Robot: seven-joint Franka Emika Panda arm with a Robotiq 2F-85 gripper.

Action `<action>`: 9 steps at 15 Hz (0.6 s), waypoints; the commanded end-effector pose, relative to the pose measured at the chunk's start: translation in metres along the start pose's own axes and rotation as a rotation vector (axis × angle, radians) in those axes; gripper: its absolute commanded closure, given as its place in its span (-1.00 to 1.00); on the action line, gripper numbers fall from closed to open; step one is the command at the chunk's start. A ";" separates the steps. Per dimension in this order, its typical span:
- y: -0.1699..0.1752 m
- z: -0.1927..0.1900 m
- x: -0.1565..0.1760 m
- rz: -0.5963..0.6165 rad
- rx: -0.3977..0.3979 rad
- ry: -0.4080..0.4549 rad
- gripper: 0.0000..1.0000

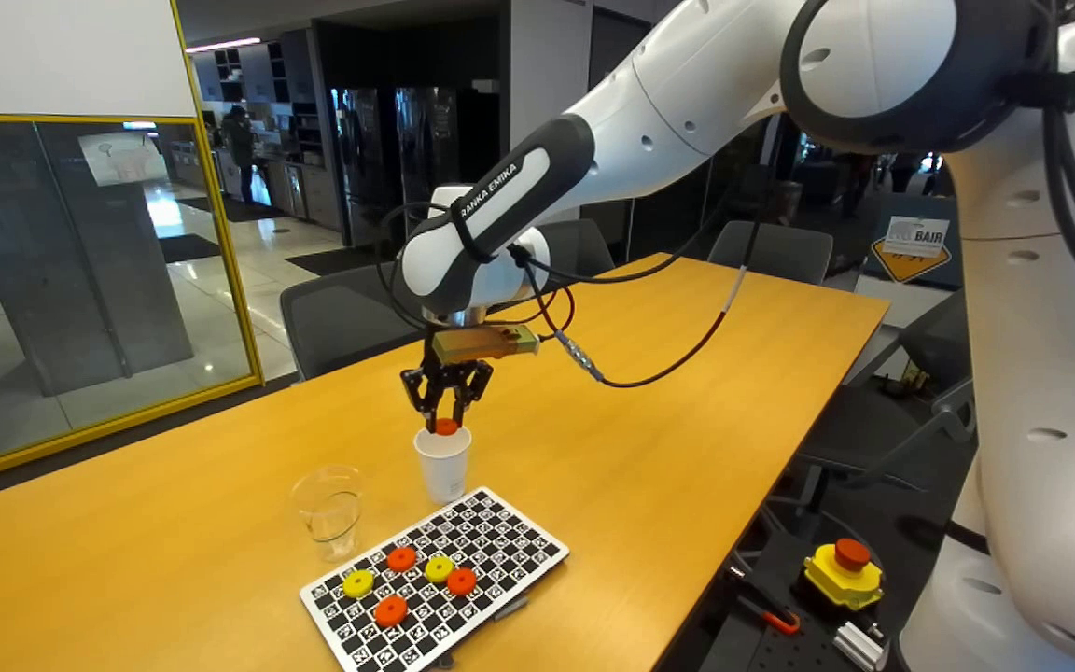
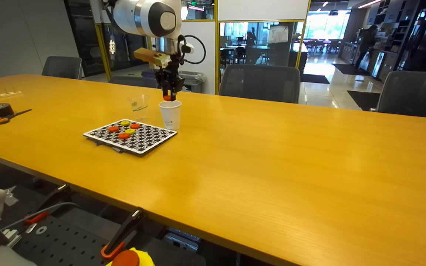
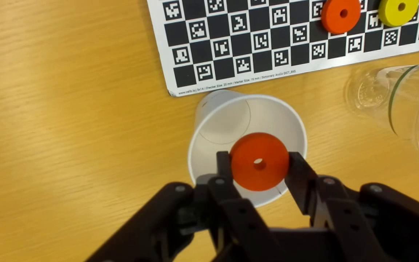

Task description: Put the orange rings inside the white cup and the yellow rings inside the clear cup

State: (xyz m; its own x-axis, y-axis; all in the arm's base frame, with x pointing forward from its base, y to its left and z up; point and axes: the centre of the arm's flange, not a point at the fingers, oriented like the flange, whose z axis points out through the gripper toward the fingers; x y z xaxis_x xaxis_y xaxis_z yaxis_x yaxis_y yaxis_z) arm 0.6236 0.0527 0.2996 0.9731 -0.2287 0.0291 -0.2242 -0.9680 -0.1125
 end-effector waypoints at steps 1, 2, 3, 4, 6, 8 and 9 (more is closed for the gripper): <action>0.003 0.001 0.017 0.001 0.029 -0.022 0.53; 0.004 0.002 0.018 0.003 0.031 -0.025 0.53; 0.004 0.002 0.019 0.005 0.032 -0.027 0.53; 0.004 0.003 0.020 0.005 0.031 -0.030 0.53; 0.003 0.003 0.021 0.008 0.031 -0.038 0.13; 0.002 0.002 0.021 0.009 0.032 -0.041 -0.38; 0.001 0.002 0.020 0.009 0.032 -0.041 -0.42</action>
State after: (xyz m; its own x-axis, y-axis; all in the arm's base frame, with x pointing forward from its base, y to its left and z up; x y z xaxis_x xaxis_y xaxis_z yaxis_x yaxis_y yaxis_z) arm 0.6331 0.0456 0.2906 0.9719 -0.2353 -0.0015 -0.2339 -0.9653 -0.1163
